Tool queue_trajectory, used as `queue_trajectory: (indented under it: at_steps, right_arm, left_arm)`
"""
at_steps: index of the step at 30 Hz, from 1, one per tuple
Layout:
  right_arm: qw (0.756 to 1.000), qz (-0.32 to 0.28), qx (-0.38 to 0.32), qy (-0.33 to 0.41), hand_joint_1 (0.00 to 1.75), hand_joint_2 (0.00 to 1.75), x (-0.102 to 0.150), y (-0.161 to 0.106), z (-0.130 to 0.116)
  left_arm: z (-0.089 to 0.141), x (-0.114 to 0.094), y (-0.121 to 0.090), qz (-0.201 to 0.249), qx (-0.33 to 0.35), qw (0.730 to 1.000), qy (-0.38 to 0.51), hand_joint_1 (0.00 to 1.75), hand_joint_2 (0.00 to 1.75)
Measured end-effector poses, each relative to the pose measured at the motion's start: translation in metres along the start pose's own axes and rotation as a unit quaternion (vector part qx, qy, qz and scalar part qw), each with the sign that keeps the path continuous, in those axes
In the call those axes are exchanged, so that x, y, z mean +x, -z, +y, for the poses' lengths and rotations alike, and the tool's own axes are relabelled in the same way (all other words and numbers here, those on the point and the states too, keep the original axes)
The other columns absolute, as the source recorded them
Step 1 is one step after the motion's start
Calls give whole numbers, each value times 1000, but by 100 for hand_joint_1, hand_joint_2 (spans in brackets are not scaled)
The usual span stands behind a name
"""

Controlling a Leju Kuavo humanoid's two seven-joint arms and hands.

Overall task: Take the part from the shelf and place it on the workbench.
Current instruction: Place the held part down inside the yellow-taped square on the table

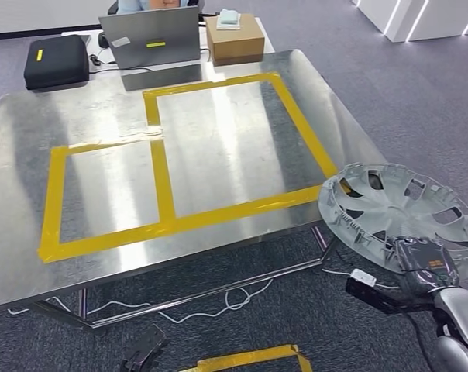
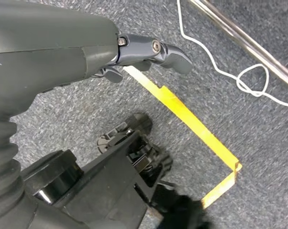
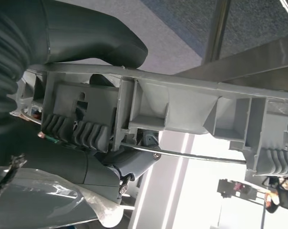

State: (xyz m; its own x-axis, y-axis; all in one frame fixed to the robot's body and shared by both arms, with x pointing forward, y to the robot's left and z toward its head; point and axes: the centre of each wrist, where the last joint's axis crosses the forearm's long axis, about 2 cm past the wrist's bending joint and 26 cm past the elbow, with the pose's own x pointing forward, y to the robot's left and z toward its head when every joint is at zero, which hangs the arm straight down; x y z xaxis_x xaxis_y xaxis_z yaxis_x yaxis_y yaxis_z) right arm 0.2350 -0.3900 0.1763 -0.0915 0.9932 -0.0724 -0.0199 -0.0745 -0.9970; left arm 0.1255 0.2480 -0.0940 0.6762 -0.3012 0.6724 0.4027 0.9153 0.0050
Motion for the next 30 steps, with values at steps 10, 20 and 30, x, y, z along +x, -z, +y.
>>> queue_trajectory:
  at_steps: [10,20,30]
  right_arm:
    - [1000,0,-1,-1,175,175,-1,0,-1]
    - [1000,2,0,-1,175,175,-2,-1,-1]
    - [1000,8,5,-1,175,175,-5,-6,2]
  left_arm:
    - [0,0,0,1,1,1000,1,0,175]
    - [0,1,0,1,2,1000,1,0,175]
    - [-1,0,0,3,2,1000,2,0,175]
